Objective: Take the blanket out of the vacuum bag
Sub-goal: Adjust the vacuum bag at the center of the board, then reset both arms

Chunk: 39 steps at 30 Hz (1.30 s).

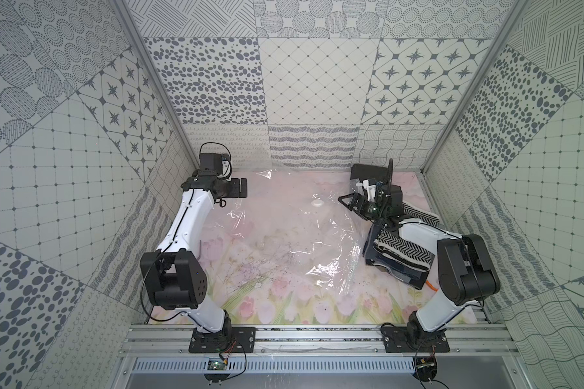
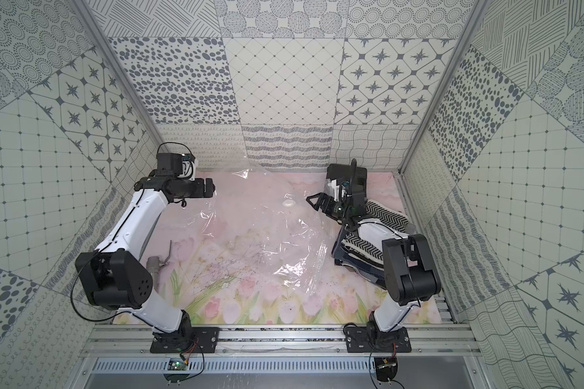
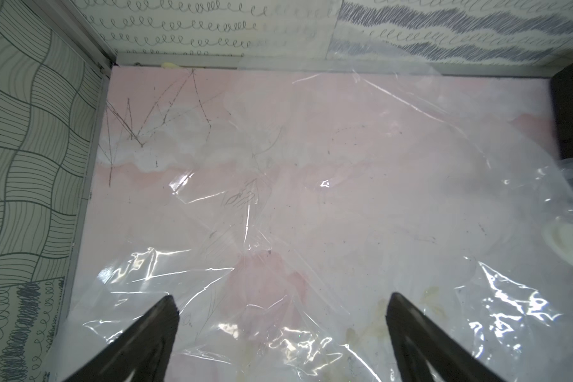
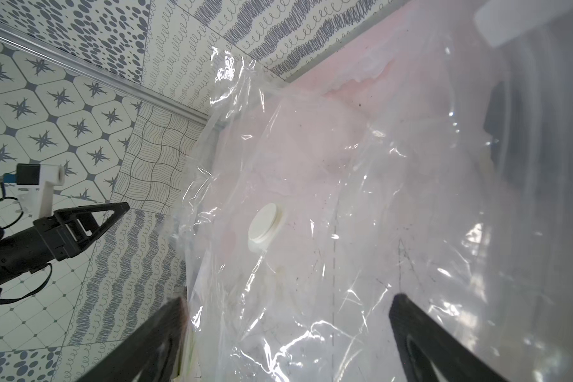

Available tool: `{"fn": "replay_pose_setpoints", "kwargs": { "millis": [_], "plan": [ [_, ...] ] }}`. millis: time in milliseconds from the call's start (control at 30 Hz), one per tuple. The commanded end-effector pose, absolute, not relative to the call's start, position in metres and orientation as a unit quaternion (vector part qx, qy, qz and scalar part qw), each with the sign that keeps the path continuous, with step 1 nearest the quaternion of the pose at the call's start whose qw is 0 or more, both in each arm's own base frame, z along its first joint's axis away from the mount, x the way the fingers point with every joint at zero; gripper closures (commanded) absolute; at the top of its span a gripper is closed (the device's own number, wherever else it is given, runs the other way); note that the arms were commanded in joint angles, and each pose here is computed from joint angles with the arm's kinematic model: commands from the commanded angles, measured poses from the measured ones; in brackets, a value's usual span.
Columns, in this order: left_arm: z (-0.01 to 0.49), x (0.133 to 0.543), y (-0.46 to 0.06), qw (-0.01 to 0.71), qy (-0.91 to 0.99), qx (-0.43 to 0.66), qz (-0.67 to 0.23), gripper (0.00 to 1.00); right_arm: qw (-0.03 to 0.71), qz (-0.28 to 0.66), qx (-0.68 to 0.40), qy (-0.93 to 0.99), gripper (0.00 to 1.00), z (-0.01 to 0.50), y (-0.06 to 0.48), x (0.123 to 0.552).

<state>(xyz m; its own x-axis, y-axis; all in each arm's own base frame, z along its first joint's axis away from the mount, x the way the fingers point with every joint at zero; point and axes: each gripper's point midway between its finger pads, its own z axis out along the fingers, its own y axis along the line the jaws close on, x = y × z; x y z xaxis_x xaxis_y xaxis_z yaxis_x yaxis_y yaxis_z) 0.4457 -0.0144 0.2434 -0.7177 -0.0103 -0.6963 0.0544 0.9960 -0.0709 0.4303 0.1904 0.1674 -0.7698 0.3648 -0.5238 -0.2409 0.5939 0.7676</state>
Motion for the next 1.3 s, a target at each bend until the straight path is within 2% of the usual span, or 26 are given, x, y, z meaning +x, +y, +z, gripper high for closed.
{"fn": "replay_pose_setpoints", "kwargs": {
  "millis": [0, 133, 300, 400, 600, 700, 833, 967, 1067, 1133, 1267],
  "plan": [
    [0.260, 0.436, -0.021, 0.433, 0.896, -0.041, -0.089, 0.00, 0.363, 0.443, 0.011, 0.820, 0.01, 0.190, 0.189, 0.423],
    [0.228, 0.424, -0.018, 0.478, 0.869, -0.077, -0.104, 0.00, 0.394, 0.432, -0.003, 0.811, 0.01, 0.226, 0.178, 0.409],
    [0.203, 0.407, -0.001, 0.505, 0.856, -0.091, -0.058, 0.01, 0.451, 0.396, -0.012, 0.800, 0.01, 0.271, 0.150, 0.398],
    [0.189, 0.406, 0.009, 0.519, 0.848, -0.098, -0.029, 0.00, 0.462, 0.371, -0.019, 0.805, 0.01, 0.279, 0.135, 0.397],
    [0.150, 0.393, 0.015, 0.533, 0.838, -0.117, -0.022, 0.01, 0.506, 0.227, -0.049, 0.831, 0.01, 0.263, 0.094, 0.385],
    [0.140, 0.378, 0.025, 0.563, 0.817, -0.127, 0.001, 0.01, 0.533, 0.171, -0.038, 0.828, 0.01, 0.261, 0.074, 0.374],
    [0.121, 0.373, 0.028, 0.579, 0.808, -0.107, 0.024, 0.00, 0.596, 0.104, -0.030, 0.795, 0.01, 0.260, 0.050, 0.361],
    [0.105, 0.379, 0.019, 0.603, 0.793, -0.080, 0.007, 0.01, 0.629, 0.019, -0.016, 0.777, 0.01, 0.233, 0.023, 0.345],
    [0.089, 0.384, 0.008, 0.606, 0.794, -0.047, -0.008, 0.00, 0.634, -0.012, -0.002, 0.773, 0.01, 0.212, 0.009, 0.339],
    [0.085, 0.385, 0.006, 0.578, 0.814, -0.054, -0.017, 0.00, 0.643, -0.005, 0.009, 0.766, 0.01, 0.204, 0.006, 0.337],
    [0.083, 0.391, -0.009, 0.569, 0.821, -0.011, -0.039, 0.00, 0.671, 0.006, 0.019, 0.741, 0.01, 0.189, 0.004, 0.335]
  ]
}}
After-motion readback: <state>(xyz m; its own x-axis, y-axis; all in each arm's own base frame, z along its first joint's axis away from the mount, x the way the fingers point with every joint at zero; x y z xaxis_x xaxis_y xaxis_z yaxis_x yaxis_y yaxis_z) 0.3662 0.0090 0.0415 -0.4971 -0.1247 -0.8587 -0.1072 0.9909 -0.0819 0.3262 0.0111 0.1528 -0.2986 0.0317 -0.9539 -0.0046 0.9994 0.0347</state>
